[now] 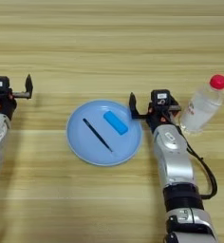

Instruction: Move the objects on the table

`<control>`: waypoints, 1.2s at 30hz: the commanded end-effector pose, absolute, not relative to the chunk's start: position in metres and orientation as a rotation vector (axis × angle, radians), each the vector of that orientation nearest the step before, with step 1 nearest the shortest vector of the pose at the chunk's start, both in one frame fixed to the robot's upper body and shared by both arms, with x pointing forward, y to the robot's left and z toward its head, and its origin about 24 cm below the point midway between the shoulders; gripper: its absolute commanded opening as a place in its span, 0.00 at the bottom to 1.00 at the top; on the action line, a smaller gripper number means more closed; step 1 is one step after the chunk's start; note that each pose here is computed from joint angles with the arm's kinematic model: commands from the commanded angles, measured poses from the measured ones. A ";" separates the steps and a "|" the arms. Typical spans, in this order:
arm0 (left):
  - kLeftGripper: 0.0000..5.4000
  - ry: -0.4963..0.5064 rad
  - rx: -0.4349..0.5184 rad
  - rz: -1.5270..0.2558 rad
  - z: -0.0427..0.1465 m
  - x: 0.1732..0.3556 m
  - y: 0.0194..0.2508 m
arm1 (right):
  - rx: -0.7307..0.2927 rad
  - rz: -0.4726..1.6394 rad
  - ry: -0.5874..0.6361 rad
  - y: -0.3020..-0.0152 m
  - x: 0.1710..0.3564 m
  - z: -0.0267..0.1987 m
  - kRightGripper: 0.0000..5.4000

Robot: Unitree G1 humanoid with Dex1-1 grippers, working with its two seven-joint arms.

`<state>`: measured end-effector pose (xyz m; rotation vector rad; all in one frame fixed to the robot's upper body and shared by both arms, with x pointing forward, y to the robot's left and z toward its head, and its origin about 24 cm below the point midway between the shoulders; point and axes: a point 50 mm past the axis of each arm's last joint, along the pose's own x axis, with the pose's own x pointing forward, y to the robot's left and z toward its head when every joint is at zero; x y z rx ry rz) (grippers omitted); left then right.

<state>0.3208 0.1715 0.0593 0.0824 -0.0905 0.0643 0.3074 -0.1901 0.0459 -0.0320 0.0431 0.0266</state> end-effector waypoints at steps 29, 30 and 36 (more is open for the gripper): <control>1.00 -0.106 0.097 0.054 0.062 0.323 0.171 | -0.001 0.015 0.015 -0.191 0.312 0.053 1.00; 1.00 -0.106 0.097 0.054 0.062 0.323 0.171 | 0.000 0.016 0.015 -0.191 0.312 0.053 1.00; 1.00 -0.105 0.096 0.056 0.061 0.323 0.171 | 0.003 0.016 0.009 -0.191 0.312 0.053 1.00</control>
